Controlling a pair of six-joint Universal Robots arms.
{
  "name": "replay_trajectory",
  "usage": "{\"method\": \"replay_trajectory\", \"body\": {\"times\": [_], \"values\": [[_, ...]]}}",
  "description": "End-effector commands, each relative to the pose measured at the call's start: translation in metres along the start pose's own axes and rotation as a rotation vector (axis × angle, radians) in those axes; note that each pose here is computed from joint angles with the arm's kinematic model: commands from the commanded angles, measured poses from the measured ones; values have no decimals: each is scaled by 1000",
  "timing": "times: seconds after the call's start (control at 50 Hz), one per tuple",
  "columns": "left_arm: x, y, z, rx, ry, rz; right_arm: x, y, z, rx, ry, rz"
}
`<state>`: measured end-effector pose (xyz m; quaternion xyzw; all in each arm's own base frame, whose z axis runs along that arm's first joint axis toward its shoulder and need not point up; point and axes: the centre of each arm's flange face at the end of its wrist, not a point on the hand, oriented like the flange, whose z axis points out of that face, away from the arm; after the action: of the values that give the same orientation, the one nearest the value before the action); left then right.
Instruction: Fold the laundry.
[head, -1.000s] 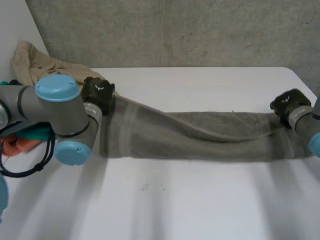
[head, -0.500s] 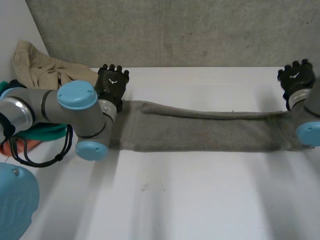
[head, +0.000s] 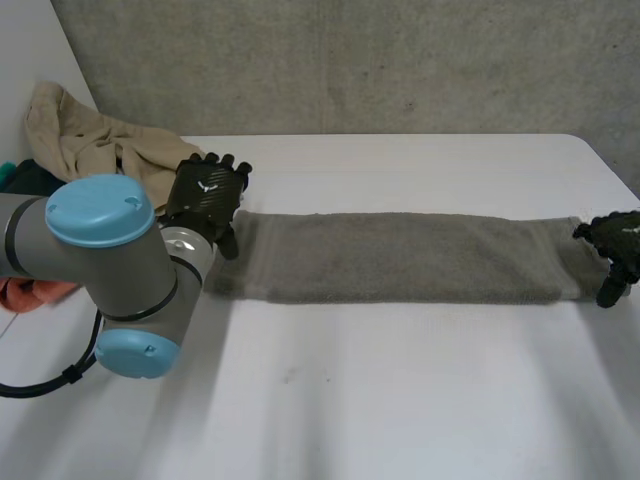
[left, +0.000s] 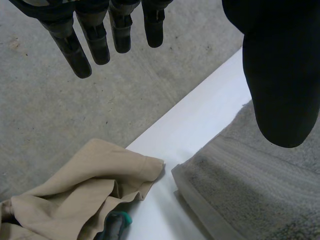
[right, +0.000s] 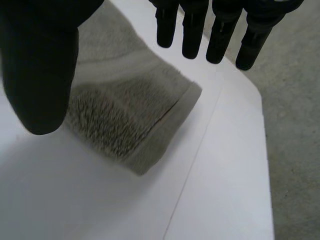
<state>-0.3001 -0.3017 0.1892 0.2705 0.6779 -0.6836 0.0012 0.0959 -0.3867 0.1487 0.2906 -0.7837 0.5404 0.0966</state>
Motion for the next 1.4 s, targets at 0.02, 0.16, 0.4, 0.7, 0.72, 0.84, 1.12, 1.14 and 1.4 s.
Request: {"method": "replay_trajectory", "body": {"times": [0.02, 0.16, 0.4, 0.7, 0.72, 0.84, 1.12, 1.14, 1.4], "values": [[4, -3, -1, 8, 9, -13, -6, 23, 25, -2, 6, -22], [6, -7, -4, 18, 12, -12, 32, 35, 32, -21, 107, -16], [-4, -21, -18, 40, -1, -18, 98, 21, 22, -24, 317, -317], [-8, -32, -25, 68, -10, -25, -138, -136, -42, 658, -162, -428], [-8, -33, -26, 69, -7, -25, -169, -141, -55, 716, -243, -444], [0, -34, -28, 76, 11, -24, -259, -117, -72, 760, -482, -488], [14, -39, -30, 112, 40, -25, -213, -116, -63, 484, -243, -241], [16, -39, -30, 113, 43, -25, -201, -113, -62, 450, -232, -210], [30, -39, -34, 121, 76, -24, -135, -36, -41, 110, -244, -131]]}}
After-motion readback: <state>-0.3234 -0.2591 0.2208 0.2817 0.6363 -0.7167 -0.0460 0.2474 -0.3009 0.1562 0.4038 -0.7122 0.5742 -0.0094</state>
